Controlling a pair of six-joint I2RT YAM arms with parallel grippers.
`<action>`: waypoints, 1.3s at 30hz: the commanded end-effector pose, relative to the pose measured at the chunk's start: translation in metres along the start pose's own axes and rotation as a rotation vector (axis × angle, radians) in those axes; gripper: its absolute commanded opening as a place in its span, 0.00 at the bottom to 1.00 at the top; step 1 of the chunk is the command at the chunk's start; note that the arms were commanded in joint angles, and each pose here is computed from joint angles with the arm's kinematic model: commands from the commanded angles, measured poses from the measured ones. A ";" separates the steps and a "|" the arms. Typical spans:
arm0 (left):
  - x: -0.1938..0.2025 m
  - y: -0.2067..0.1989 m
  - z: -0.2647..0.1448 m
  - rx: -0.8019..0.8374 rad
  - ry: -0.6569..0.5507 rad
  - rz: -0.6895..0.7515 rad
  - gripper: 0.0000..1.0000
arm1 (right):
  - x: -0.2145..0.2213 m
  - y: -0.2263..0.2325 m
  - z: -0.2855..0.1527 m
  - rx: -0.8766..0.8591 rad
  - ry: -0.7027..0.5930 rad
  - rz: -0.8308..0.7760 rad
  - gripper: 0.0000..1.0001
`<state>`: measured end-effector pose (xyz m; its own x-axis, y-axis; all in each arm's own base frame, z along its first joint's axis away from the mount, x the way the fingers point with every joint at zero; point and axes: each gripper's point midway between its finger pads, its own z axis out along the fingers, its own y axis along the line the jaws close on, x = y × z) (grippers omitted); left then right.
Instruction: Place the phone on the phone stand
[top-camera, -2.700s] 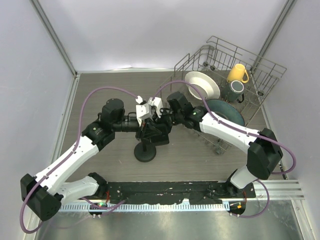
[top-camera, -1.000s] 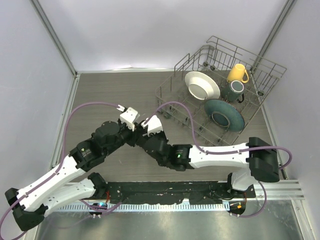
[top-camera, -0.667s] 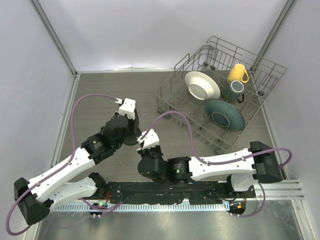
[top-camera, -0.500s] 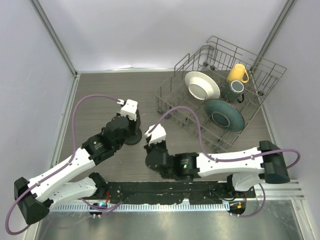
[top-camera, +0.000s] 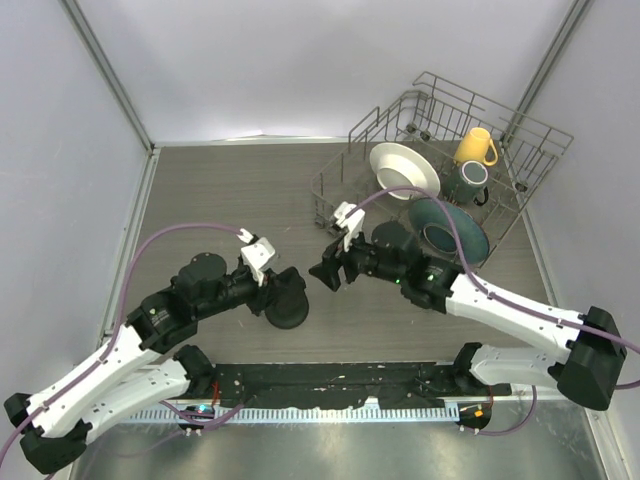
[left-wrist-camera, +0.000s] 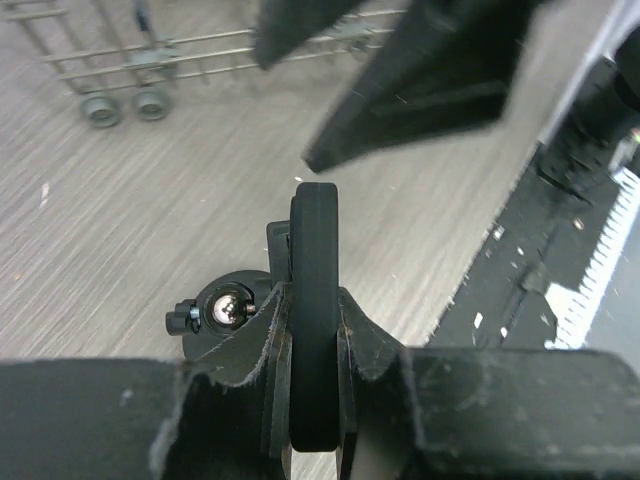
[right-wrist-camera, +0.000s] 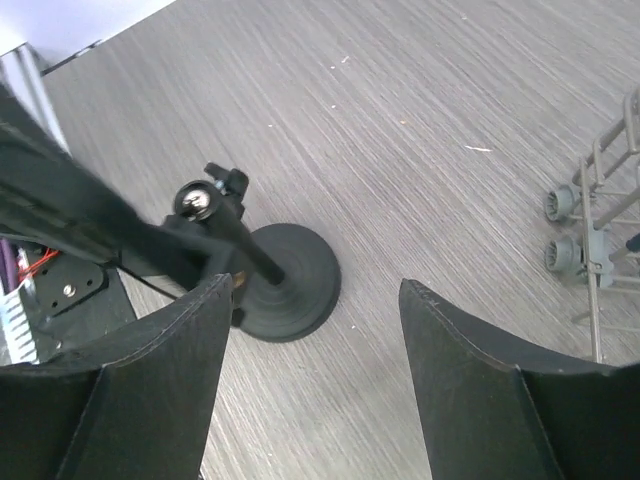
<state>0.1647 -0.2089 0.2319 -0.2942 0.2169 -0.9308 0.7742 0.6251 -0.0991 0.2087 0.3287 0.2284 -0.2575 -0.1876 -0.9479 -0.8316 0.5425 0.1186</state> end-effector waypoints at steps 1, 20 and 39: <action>-0.029 -0.047 -0.019 0.275 -0.094 0.105 0.00 | 0.004 0.039 -0.012 -0.373 -0.030 -0.062 0.73; -0.022 -0.061 -0.019 0.379 -0.043 0.182 0.00 | 0.039 0.076 -0.006 -0.706 0.066 0.025 0.66; -0.018 -0.064 -0.015 0.407 -0.021 0.177 0.00 | 0.028 0.079 0.012 -0.595 0.009 -0.074 0.63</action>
<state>0.1198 -0.2322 0.2297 -0.1822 0.3439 -0.9212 0.9497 0.3042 -0.0743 0.1395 0.3668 0.1762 -0.2790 -0.2748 -0.9201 -0.9568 -0.0023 0.2908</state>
